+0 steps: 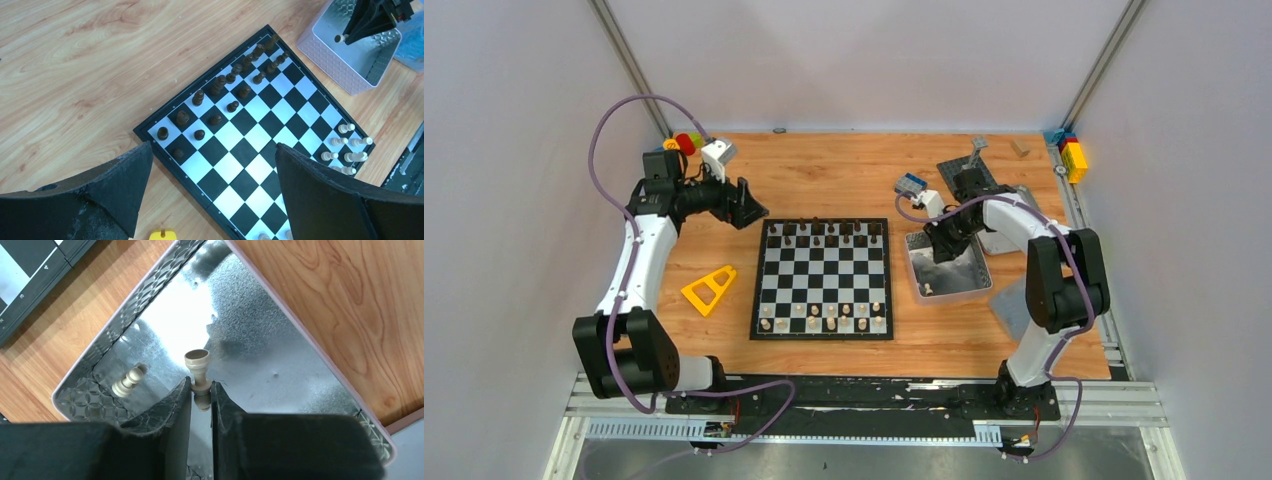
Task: Set up the chess pieces on the board
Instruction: Pick up the chess piece from the storage box, then place the chess piece on the chessboard.
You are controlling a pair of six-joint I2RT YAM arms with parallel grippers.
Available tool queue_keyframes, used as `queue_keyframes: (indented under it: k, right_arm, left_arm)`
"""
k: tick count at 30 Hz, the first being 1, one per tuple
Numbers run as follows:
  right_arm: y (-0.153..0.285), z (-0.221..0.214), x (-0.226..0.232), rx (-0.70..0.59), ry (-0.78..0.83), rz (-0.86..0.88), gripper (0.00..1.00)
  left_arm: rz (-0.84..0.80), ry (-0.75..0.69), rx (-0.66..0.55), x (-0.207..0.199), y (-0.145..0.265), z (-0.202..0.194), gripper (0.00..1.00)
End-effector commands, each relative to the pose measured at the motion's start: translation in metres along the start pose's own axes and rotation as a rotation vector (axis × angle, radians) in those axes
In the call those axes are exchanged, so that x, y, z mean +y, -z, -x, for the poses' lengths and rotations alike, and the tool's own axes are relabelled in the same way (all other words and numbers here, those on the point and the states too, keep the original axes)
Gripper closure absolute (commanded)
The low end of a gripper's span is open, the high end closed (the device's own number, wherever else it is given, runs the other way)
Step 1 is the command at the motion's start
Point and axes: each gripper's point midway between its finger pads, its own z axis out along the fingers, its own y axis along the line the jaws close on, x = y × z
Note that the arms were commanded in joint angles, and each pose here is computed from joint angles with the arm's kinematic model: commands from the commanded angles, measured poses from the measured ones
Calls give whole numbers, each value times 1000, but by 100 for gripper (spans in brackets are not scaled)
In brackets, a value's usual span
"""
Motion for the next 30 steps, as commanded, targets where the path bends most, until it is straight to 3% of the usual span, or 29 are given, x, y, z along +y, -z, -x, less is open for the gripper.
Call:
queue_keyframes:
  k: [1,8,12,21,30]
  right_arm:
    - [25,29,6,-111,-7,7,99]
    - [66,87,43,-314,18,176,99]
    - [84,117,80,-398,45,352,99]
    - [94,147,140,-420,84,593,99]
    - [96,147,155,-419,63,674,99]
  left_arm:
    - [-63,-104,-55,-18,-2,19,2]
    - [-309,-182,6,-86,-37,18,9]
    - [-492,-318,4,-136,-53,19,12]
    - [-698,-565,-29,-199,-90,22,18]
    - [-770,-662,-61,-223,-102,14,29]
